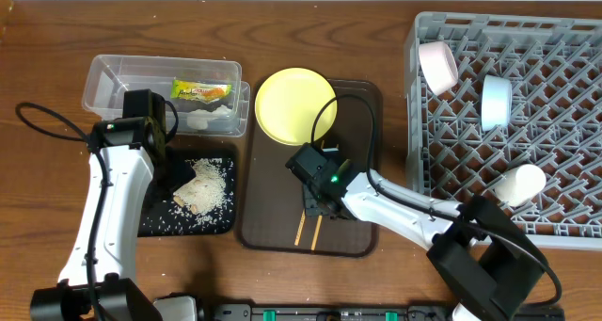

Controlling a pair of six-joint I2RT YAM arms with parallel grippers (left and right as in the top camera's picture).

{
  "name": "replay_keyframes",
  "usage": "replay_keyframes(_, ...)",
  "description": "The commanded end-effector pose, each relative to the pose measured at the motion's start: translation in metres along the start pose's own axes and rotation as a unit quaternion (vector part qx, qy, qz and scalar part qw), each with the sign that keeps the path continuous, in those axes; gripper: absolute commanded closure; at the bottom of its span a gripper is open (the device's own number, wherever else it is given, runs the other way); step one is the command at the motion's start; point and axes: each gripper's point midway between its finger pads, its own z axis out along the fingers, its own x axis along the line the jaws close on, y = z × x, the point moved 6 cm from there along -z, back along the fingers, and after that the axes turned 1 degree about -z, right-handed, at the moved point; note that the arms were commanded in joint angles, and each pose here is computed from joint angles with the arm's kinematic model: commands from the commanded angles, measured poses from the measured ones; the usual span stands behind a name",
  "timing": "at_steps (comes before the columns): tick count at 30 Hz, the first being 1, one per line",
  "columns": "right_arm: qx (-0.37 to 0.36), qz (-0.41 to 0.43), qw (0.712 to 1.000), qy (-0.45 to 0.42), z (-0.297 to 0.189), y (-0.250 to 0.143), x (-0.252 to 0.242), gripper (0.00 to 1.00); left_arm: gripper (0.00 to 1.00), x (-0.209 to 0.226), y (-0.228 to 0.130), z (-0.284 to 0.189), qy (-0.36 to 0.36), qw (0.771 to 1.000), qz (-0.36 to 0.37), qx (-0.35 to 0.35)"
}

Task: Sort waste into correct bins and load items into the dishwasher rack
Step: 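Move the right gripper to the chopsticks and grasp one chopstick, then carry the chopstick with the right gripper into the rack and release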

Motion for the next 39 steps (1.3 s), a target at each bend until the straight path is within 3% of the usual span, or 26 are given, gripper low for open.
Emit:
replay_keyframes(1,0.033,0.003,0.999,-0.03,0.019,-0.016,-0.007,0.58,0.33,0.001,0.001,-0.002,-0.003,1.0,0.0,-0.002)
replay_keyframes(4,0.041,0.019,0.998,-0.038,0.019,-0.018,-0.01,0.75,0.33,0.001,0.001,-0.002,-0.003,1.0,0.0,-0.002)
replay_keyframes(13,0.045,0.037,0.998,-0.038,0.017,-0.014,-0.015,0.99,0.33,0.001,0.001,-0.002,-0.003,1.0,0.0,-0.002)
replay_keyframes(20,0.036,0.069,0.996,-0.039,-0.015,0.016,-0.042,0.99,0.33,0.001,0.001,-0.002,-0.003,1.0,0.0,-0.002)
replay_keyframes(29,-0.058,0.036,0.998,-0.005,-0.119,0.07,-0.093,0.99,0.33,0.001,0.001,-0.002,-0.003,1.0,0.0,-0.002)
replay_keyframes(34,-0.095,0.037,0.995,-0.017,-0.157,0.075,-0.133,0.99,0.33,0.001,0.001,-0.002,-0.003,1.0,0.0,-0.002)
replay_keyframes(39,-0.068,0.056,0.995,-0.055,-0.155,0.069,-0.175,0.99,0.33,0.001,0.001,-0.002,-0.003,1.0,0.0,-0.002)
